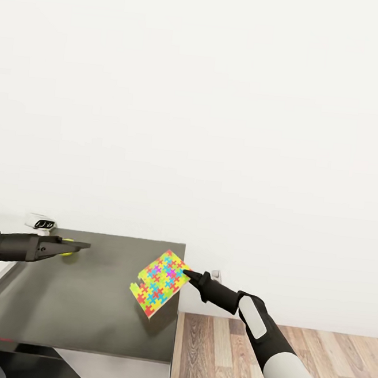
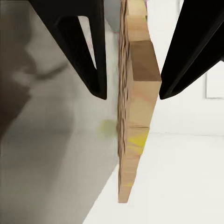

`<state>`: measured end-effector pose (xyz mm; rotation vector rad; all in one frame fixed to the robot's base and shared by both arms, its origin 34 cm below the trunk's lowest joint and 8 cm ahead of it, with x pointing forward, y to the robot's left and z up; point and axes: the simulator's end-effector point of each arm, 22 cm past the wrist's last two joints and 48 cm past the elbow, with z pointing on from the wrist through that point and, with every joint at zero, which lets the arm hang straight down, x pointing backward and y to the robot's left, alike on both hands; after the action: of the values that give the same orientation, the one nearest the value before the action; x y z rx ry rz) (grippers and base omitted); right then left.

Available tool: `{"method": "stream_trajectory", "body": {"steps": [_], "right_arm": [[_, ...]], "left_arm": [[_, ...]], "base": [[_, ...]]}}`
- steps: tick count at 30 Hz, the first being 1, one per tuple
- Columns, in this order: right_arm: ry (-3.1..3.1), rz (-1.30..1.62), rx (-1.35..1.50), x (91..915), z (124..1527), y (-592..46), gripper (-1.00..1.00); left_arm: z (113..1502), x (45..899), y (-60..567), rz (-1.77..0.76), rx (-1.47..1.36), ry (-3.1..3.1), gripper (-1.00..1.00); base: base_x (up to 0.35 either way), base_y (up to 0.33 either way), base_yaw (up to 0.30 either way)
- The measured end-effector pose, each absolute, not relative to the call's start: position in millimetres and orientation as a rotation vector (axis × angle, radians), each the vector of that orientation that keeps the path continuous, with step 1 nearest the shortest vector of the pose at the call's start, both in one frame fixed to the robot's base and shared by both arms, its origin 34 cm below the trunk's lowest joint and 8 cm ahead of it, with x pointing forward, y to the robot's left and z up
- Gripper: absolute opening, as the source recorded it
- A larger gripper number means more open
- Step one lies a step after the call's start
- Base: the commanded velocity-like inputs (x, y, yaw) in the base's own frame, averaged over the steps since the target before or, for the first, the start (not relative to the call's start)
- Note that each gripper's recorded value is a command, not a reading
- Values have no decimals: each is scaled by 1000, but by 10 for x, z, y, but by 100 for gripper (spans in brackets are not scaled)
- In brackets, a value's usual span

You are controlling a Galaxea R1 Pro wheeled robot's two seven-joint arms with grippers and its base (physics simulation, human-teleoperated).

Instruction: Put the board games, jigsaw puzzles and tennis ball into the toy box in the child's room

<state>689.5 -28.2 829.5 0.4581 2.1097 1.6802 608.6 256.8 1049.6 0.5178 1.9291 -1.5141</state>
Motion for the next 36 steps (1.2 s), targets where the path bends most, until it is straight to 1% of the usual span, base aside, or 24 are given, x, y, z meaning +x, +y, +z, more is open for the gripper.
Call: {"method": "stream_trajectory", "body": {"steps": [18, 22, 30, 36], "right_arm": [[2054, 1713, 489, 6928, 8632, -374, -100], [2058, 1709, 496, 6928, 8672, -402, -100], [2051, 1658, 550, 6988, 8703, -809, -100], [2030, 1647, 581, 7004, 8768, -922, -100]], "left_arm": [[10752, 6072, 2571, -1514, 517, 1929, 100], [10804, 6069, 2570, -1514, 517, 1929, 100], [10909, 6057, 2571, -1514, 517, 1929, 100], [10983, 6046, 2571, -1513, 517, 1931, 100]], "base": [[0, 0, 0], [-105, 5, 0], [-114, 21, 0], [-25, 3, 0]]}}
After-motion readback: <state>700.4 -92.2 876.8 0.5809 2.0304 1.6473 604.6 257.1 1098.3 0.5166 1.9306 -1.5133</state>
